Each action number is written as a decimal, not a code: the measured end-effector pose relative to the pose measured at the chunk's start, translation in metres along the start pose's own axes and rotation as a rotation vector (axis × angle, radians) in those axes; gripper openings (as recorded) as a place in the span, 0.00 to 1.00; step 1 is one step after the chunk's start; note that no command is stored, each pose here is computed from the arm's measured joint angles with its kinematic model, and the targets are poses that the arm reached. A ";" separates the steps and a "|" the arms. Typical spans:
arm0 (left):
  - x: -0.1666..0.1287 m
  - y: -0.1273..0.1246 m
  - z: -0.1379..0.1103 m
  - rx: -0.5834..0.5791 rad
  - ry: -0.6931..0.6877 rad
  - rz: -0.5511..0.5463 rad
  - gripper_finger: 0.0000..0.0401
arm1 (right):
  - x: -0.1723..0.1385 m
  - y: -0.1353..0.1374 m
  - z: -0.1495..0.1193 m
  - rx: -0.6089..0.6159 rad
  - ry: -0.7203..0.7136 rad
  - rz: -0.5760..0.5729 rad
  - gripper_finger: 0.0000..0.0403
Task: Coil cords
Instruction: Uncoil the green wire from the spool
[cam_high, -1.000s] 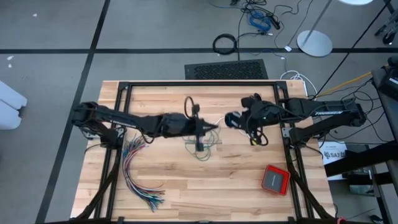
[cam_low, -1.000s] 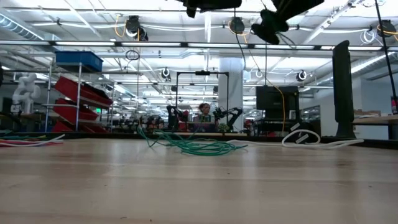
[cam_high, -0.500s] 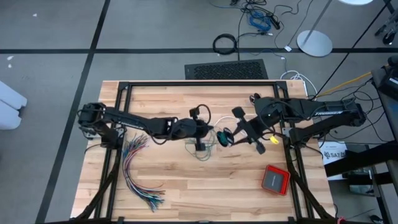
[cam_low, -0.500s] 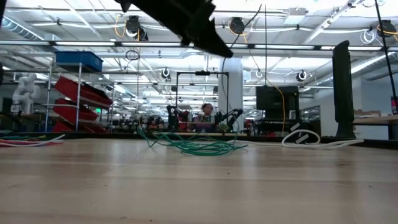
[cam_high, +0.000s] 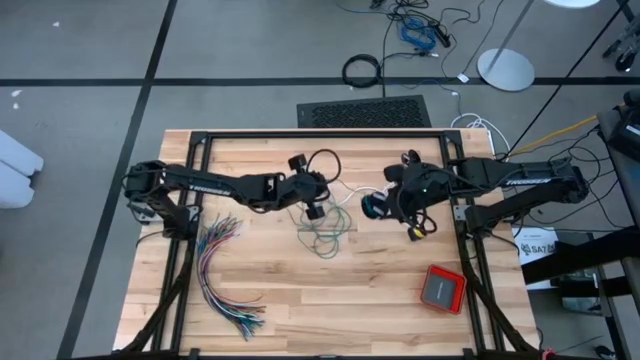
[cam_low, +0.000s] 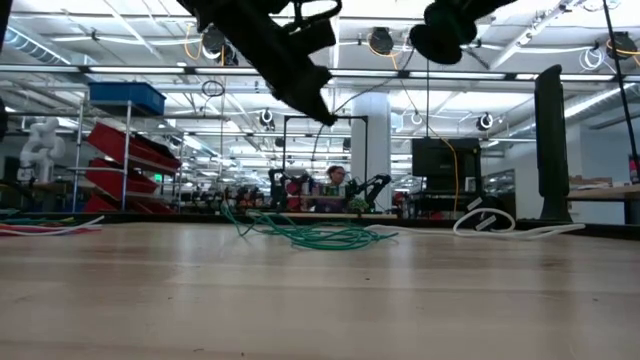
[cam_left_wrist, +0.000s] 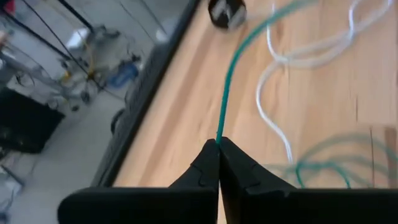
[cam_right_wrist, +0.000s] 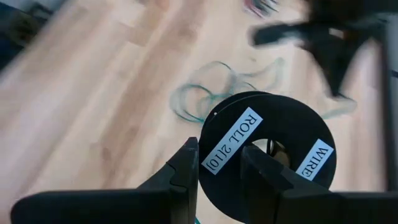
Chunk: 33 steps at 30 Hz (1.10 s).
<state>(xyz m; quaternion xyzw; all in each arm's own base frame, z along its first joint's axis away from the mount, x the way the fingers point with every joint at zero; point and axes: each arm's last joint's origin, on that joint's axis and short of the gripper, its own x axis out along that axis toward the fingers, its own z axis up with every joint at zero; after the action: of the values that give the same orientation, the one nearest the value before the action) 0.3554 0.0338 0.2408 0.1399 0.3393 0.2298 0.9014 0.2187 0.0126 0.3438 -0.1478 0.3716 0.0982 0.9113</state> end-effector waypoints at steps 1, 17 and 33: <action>0.000 0.000 -0.003 -0.001 0.024 -0.011 0.00 | 0.000 -0.001 0.000 -0.006 0.008 -0.020 0.19; -0.007 -0.015 -0.007 -0.044 0.070 -0.059 0.40 | 0.000 -0.001 0.003 -0.044 -0.021 -0.034 0.19; -0.034 -0.035 0.048 -0.094 -0.503 -0.205 0.53 | 0.000 -0.001 0.005 -0.044 -0.049 -0.016 0.19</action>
<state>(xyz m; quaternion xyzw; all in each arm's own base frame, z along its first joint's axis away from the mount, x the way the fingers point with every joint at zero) 0.3766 -0.0184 0.2805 0.1157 0.1061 0.1108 0.9814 0.2221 0.0130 0.3474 -0.1683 0.3459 0.1028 0.9173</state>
